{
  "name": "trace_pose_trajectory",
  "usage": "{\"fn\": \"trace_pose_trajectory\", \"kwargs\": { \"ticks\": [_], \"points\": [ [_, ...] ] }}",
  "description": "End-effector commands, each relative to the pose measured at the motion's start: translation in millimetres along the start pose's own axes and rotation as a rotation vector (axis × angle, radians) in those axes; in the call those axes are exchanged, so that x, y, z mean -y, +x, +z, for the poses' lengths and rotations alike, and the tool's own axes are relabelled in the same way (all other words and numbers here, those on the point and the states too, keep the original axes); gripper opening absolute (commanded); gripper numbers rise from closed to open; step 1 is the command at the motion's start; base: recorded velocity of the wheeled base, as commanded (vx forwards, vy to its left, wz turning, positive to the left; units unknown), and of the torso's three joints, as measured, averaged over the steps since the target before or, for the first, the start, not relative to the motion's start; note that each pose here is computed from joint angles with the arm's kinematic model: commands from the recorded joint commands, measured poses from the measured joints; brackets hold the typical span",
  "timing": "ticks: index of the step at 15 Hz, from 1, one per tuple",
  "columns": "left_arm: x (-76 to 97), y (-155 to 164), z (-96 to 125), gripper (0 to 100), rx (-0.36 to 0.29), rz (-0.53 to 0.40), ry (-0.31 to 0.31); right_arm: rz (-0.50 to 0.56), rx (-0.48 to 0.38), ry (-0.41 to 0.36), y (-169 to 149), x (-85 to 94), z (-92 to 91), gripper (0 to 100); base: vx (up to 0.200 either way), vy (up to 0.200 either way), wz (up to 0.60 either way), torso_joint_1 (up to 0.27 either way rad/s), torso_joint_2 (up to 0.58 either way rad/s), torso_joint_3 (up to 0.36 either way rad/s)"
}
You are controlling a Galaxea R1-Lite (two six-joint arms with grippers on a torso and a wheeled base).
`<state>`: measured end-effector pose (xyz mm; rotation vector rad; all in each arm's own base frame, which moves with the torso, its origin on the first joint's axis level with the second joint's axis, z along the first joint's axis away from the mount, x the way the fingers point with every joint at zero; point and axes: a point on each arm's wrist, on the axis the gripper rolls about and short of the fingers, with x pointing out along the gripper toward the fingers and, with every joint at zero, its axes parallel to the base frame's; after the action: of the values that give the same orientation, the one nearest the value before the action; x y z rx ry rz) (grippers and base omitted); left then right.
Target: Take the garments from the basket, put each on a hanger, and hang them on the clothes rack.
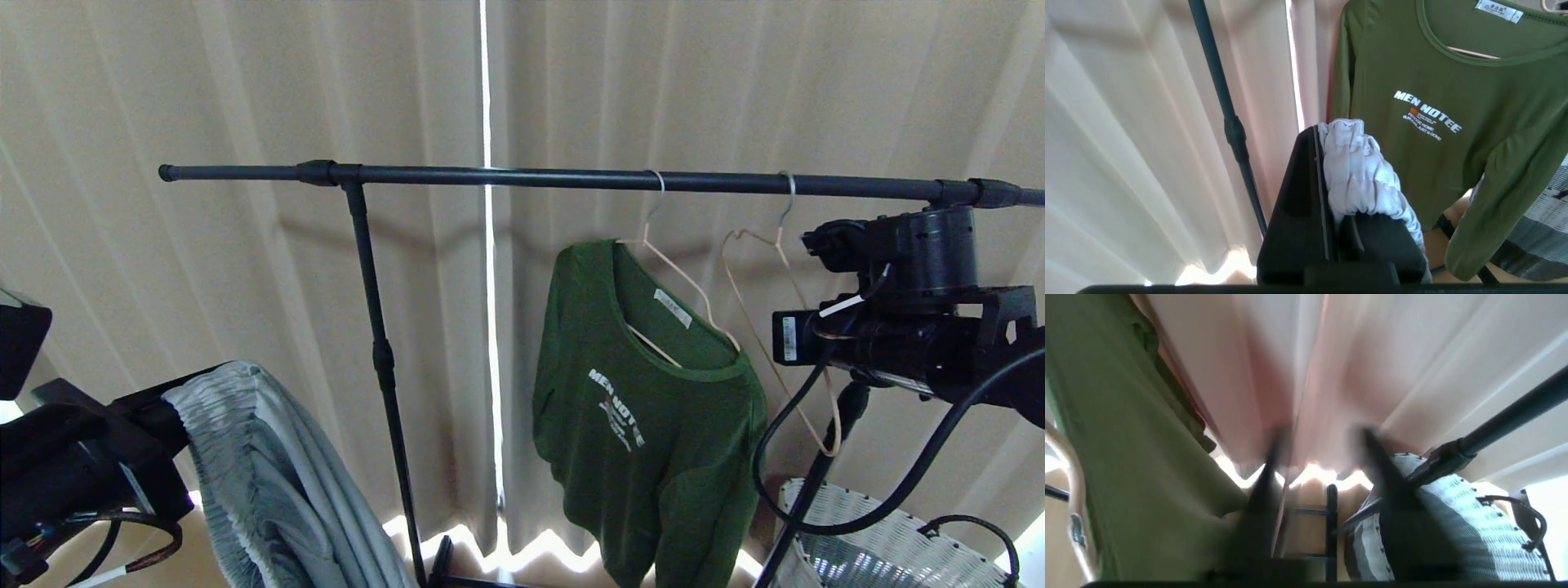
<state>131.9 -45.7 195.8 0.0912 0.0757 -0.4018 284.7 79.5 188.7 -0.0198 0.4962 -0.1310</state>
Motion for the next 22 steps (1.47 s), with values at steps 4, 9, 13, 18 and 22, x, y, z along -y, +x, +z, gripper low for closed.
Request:
{"fn": "trace_pose_trajectory", "kwargs": {
  "ticks": [4, 9, 13, 18, 22],
  "points": [
    [-0.1, 0, 0, 0, 0.001, 0.000, 0.000, 0.004, 0.028, 0.011, -11, 4.1, 4.3, 0, 0.000, 0.000, 0.00, 0.000, 0.00, 0.000],
    [0.0, 0, -1, 0, 0.000, 0.001, 0.003, -0.007, 0.102, 0.056, -32, 18.9, 17.3, 0, 0.000, 0.000, 0.00, 0.000, 0.00, 0.000],
    [-0.1, -2, 0, 0, 0.007, 0.003, 0.008, 0.003, 0.155, 0.077, -68, 37.3, 11.7, 0, 0.000, 0.000, 0.00, 0.000, 0.00, 0.000],
    [0.0, -9, 4, 0, 0.041, 0.008, 0.011, 0.019, 0.143, 0.068, -88, 46.5, -11.1, 0, -0.080, 0.000, 0.00, 0.004, 0.00, 0.002],
    [-0.1, -9, 4, 0, 0.038, 0.009, 0.011, 0.051, 0.139, 0.064, -93, 48.7, -16.6, 0, -0.200, 0.000, 0.00, -0.001, 0.00, 0.002]
  ]
}}
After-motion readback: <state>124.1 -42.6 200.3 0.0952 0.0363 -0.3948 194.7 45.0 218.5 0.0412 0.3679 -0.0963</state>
